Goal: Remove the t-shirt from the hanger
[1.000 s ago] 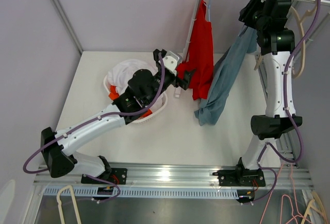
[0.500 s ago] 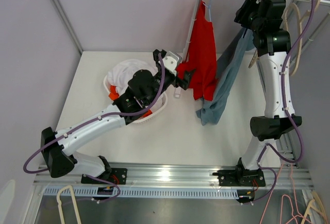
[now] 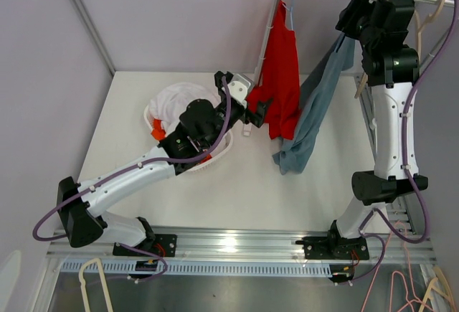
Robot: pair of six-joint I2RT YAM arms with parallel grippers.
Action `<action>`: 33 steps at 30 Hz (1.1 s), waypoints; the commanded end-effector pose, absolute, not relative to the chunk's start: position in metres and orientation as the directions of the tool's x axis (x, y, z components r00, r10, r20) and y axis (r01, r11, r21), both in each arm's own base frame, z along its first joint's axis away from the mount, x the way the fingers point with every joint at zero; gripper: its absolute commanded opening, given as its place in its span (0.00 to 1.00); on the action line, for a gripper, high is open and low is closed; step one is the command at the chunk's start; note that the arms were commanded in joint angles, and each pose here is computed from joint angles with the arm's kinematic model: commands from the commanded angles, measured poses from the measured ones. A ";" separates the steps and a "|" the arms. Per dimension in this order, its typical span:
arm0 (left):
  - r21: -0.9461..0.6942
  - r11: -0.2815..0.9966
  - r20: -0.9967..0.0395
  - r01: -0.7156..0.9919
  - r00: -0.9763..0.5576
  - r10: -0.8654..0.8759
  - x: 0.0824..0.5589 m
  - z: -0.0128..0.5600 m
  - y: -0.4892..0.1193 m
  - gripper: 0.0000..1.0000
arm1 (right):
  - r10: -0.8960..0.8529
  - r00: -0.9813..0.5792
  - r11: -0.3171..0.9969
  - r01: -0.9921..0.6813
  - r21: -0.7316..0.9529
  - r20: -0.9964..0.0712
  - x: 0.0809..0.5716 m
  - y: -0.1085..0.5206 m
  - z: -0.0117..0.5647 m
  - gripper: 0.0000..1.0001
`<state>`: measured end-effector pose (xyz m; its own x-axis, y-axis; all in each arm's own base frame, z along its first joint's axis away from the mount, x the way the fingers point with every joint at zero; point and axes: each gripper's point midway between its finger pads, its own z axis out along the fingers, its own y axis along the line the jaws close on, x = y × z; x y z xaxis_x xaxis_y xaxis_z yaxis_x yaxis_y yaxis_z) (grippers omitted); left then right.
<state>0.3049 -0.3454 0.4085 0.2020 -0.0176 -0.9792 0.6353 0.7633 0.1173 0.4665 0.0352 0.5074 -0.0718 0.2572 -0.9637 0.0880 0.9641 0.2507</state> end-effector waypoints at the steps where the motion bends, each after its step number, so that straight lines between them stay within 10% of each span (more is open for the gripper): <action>1: 0.099 0.766 -0.973 0.636 0.223 -0.060 0.300 0.421 -0.345 0.99 | 0.248 -0.025 0.962 0.122 0.243 -0.969 0.451 0.023 0.526 0.54; 19: 0.107 0.778 -0.971 0.620 0.233 -0.052 0.300 0.421 -0.339 0.99 | 0.269 -0.104 0.955 0.153 0.252 -0.957 0.511 0.020 0.473 0.54; 26: 0.113 0.779 -0.971 0.616 0.233 -0.043 0.301 0.419 -0.339 0.99 | 0.263 -0.043 0.948 0.200 0.250 -0.964 0.515 0.011 0.484 0.14; 33: 0.107 0.777 -0.972 0.620 0.231 -0.050 0.300 0.419 -0.339 1.00 | 0.159 0.050 0.950 0.265 0.166 -0.986 0.502 0.004 0.514 0.00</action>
